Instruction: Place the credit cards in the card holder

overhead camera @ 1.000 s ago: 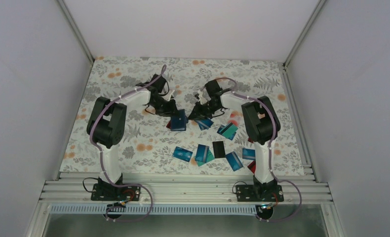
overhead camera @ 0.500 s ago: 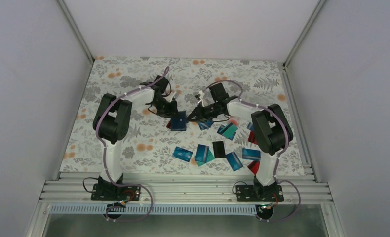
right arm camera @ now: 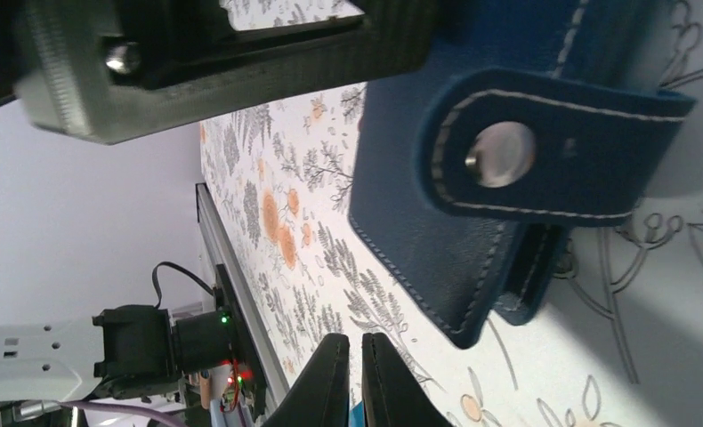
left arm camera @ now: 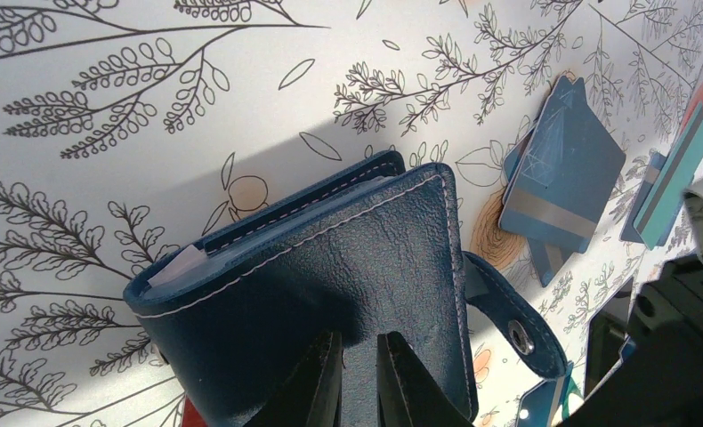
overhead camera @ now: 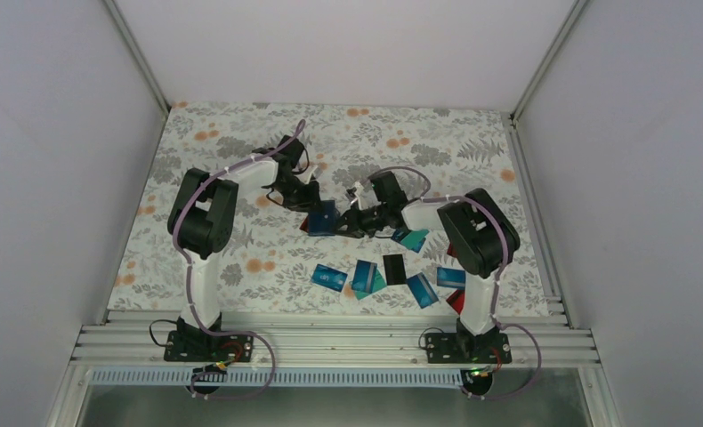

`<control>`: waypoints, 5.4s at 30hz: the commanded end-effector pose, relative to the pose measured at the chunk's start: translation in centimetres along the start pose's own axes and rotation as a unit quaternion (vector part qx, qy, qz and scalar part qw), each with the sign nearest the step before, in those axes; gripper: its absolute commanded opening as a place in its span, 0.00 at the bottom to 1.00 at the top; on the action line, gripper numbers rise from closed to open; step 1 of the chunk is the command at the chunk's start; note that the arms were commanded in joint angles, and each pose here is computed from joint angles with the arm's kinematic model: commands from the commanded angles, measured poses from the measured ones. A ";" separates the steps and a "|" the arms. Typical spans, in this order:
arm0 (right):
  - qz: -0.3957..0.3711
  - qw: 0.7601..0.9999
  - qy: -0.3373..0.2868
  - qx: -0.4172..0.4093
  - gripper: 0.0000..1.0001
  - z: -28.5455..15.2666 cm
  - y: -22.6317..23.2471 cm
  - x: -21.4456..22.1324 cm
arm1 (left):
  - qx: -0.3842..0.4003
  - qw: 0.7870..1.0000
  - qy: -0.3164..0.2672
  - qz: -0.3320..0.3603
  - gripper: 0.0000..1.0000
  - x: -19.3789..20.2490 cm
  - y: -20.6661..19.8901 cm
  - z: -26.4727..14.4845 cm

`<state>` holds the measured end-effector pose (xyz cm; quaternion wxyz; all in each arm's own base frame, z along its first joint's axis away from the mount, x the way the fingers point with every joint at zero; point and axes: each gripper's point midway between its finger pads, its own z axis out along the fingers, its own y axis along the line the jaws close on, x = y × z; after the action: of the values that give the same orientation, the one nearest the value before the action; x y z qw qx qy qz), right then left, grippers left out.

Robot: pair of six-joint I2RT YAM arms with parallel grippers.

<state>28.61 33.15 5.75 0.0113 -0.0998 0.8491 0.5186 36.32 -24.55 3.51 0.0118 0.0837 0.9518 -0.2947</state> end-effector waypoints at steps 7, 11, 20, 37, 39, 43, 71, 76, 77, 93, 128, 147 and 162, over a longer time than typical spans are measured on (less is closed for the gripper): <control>0.022 0.999 -0.035 -0.003 0.04 1.5 -2.2 -1.1 | -0.024 0.999 0.018 -0.013 0.12 0.8 1.2 0.9; 0.023 0.999 -0.040 0.009 0.04 1.5 -3.0 -0.9 | -0.023 1.000 0.016 -0.012 0.12 0.6 0.9 0.6; 0.031 0.999 -0.033 0.020 0.04 1.8 -3.8 -0.7 | -0.017 1.000 -0.018 -0.004 0.28 -0.9 -1.5 -2.4; 0.032 0.999 -0.024 0.022 0.05 2.1 -4.1 -0.8 | -0.024 1.000 -0.009 0.017 0.42 -0.5 -5.4 -1.9; 0.032 0.999 -0.022 0.021 0.04 2.1 -4.1 -0.8 | -0.026 1.000 -0.005 0.018 0.41 -0.3 -5.4 -1.6; 0.032 0.999 -0.021 0.021 0.04 2.1 -4.1 -0.7 | -0.028 0.999 0.001 0.022 0.37 -0.1 -5.5 -1.0; 0.032 0.999 -0.013 0.018 0.04 2.4 -4.4 -0.6 | -0.073 0.997 0.019 0.035 0.13 -0.1 -5.3 0.7; 0.031 0.999 -0.013 0.019 0.04 2.4 -4.3 -0.6 | -0.081 0.996 0.017 0.041 0.09 -0.2 -5.4 0.7; 0.032 0.999 -0.012 0.019 0.04 2.4 -4.4 -0.6 | -0.083 0.996 0.017 0.042 0.07 -0.2 -5.4 0.7; 0.046 0.998 -0.008 0.040 0.04 2.6 -5.3 -0.7 | -0.132 0.989 0.012 0.059 0.03 -0.5 -4.3 -0.6; 0.122 0.985 0.034 0.115 0.04 3.2 -8.8 0.3 | -0.151 0.987 0.049 0.038 0.02 1.5 -0.5 0.9; 0.128 0.984 0.036 0.121 0.04 3.4 -9.1 0.1 | -0.173 0.984 0.033 0.021 0.02 1.2 2.3 -0.8; 0.139 0.980 0.044 0.133 0.04 3.5 -9.7 0.4 | -0.198 0.979 0.026 0.030 0.02 1.0 4.9 -0.5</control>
<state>31.36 34.87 2.45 -0.0454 -0.0622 0.8637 0.4981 36.34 -23.63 3.65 0.0227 0.1150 0.9789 -0.1676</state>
